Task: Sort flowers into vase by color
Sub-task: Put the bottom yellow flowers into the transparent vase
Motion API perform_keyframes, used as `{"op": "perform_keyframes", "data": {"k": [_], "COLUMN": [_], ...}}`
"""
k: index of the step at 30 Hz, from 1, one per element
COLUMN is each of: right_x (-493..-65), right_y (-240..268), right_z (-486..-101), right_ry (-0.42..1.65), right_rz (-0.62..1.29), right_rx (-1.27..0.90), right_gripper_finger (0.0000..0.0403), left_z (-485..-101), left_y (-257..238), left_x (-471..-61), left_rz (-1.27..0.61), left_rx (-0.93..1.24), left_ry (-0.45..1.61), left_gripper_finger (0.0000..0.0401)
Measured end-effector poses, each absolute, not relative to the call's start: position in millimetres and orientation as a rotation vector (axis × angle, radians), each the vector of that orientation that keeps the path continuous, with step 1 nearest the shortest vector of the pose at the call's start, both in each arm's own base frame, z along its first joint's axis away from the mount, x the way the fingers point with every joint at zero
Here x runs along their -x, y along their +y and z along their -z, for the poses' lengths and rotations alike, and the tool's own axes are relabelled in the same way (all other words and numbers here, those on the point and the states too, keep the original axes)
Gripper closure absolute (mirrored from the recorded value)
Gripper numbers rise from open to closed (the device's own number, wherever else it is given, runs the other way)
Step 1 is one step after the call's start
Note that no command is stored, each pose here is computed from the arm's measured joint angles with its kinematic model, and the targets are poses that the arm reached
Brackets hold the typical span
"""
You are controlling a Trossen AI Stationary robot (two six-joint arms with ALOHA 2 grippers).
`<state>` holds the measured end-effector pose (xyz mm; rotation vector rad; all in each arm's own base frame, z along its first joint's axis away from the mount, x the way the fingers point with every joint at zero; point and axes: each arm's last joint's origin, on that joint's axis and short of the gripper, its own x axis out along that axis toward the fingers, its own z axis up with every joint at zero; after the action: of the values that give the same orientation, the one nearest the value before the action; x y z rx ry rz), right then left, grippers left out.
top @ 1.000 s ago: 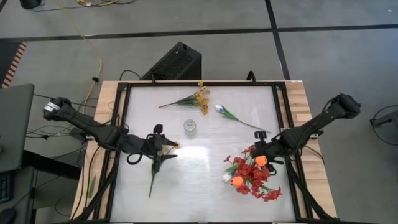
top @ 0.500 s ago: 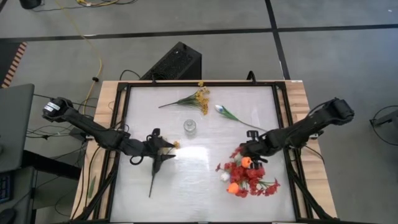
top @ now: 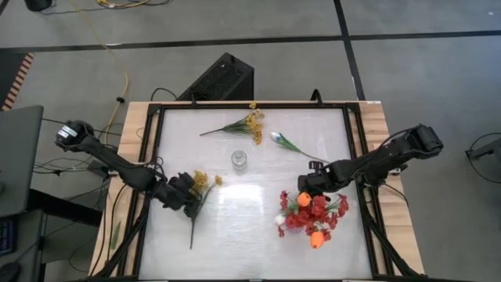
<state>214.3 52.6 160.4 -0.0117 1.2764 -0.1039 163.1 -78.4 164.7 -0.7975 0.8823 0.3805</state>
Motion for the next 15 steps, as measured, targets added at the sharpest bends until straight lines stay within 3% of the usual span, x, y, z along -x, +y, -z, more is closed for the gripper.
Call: {"op": "perform_keyframes", "data": {"k": [8,12,15], "right_x": [-209,-205,-202], "right_y": [51,50,50], "right_z": [-174,-180,-184], "right_ry": [1.223,1.206,1.199], "right_rz": [0.085,0.084,0.101], "right_rx": [0.007,-0.001,-0.091], "right_gripper_finger": [0.027,0.027,0.027], "left_z": [-173,-196,-201], "left_y": [-90,-95,-99], "left_x": [-156,-162,-160], "left_rz": [-0.409,-0.378,-0.424], "left_rx": [0.882,0.871,0.867], "left_ry": [0.957,0.961,1.034], "left_gripper_finger": [0.0203,0.0203,0.0208]}}
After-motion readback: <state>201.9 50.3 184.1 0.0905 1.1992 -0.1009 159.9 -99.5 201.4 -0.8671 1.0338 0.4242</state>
